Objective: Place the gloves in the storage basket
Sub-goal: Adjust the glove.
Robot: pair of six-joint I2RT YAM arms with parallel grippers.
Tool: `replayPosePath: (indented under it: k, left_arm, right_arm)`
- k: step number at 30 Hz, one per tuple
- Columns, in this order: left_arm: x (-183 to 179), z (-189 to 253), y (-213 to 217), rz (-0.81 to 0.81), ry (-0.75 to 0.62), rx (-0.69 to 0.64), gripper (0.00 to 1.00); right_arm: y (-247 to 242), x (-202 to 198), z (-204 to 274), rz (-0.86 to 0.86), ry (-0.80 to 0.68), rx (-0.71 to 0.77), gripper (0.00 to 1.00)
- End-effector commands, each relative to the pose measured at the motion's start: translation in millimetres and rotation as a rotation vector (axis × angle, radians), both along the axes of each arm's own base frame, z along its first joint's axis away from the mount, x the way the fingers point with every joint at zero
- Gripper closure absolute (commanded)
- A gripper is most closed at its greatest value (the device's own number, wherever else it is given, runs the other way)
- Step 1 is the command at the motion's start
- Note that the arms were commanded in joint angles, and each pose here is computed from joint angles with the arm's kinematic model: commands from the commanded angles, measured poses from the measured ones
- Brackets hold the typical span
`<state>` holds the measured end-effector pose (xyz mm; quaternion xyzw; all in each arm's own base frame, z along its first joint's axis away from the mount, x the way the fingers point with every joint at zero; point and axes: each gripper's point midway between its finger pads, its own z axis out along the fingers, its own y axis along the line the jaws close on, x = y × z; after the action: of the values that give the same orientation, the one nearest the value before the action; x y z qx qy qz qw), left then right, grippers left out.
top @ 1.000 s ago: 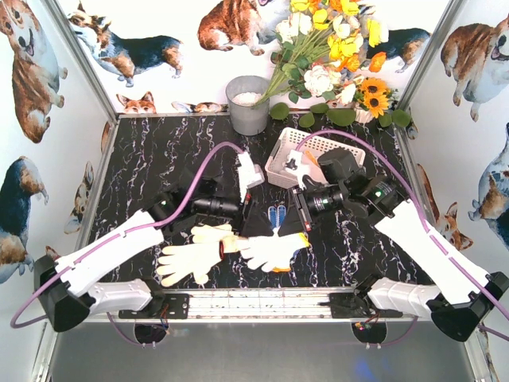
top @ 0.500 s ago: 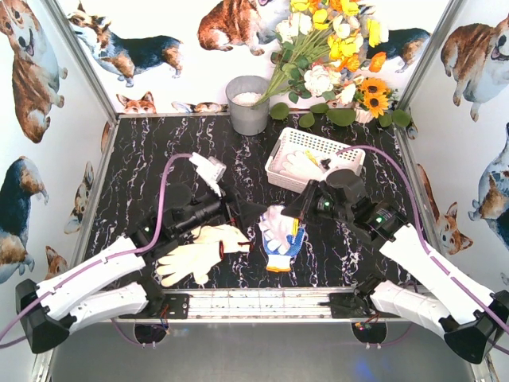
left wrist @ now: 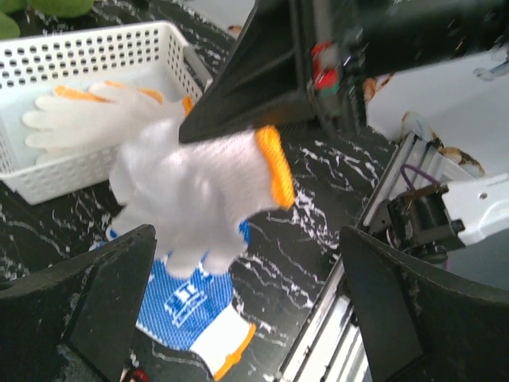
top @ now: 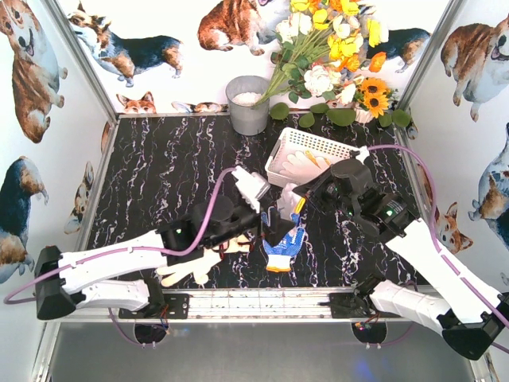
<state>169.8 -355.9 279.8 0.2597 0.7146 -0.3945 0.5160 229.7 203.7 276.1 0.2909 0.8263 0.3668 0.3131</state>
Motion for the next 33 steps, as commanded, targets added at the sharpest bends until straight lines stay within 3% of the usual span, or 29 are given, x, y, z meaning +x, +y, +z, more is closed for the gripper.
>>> replayPosePath:
  k: [1, 5, 9, 18, 23, 27, 28, 31, 33]
  left_arm:
    - [7.6, 35.4, -17.2, 0.002, -0.098, -0.046, 0.08]
    - [7.6, 31.5, -34.8, -0.021, -0.072, -0.078, 0.17]
    - [12.2, 30.4, -39.7, 0.004, -0.065, -0.110, 0.34]
    - [27.2, 14.5, -47.6, 0.068, -0.045, -0.057, 0.63]
    - [30.9, 13.8, -46.7, 0.094, -0.035, -0.059, 0.68]
    - [29.9, 20.3, -46.3, 0.088, -0.044, -0.073, 0.97]
    - [31.2, 21.9, -43.2, 0.101, -0.042, -0.072, 1.00]
    - [33.3, 26.5, -30.9, 0.114, -0.033, -0.068, 1.00]
    - [33.5, 25.0, -22.6, 0.087, 0.001, -0.049, 1.00]
  right_arm:
    - [-8.6, 7.9, 17.9, -0.097, -0.002, 0.031, 1.00]
    - [-10.3, 8.5, 18.1, -0.110, 0.001, 0.032, 1.00]
    - [-9.1, 8.1, 15.5, -0.104, 0.006, 0.032, 1.00]
    - [-8.1, 7.5, 10.1, -0.095, 0.008, 0.027, 1.00]
    - [-9.3, 6.8, 9.9, -0.093, -0.008, 0.030, 1.00]
    - [-8.4, 7.1, 10.6, -0.056, -0.060, 0.013, 1.00]
    - [-10.9, 7.0, 10.3, -0.056, -0.073, -0.002, 0.93]
    - [-21.3, 4.0, 14.9, -0.032, -0.142, -0.069, 0.57]
    - [-29.5, 1.1, 18.8, -0.016, -0.194, -0.119, 0.43]
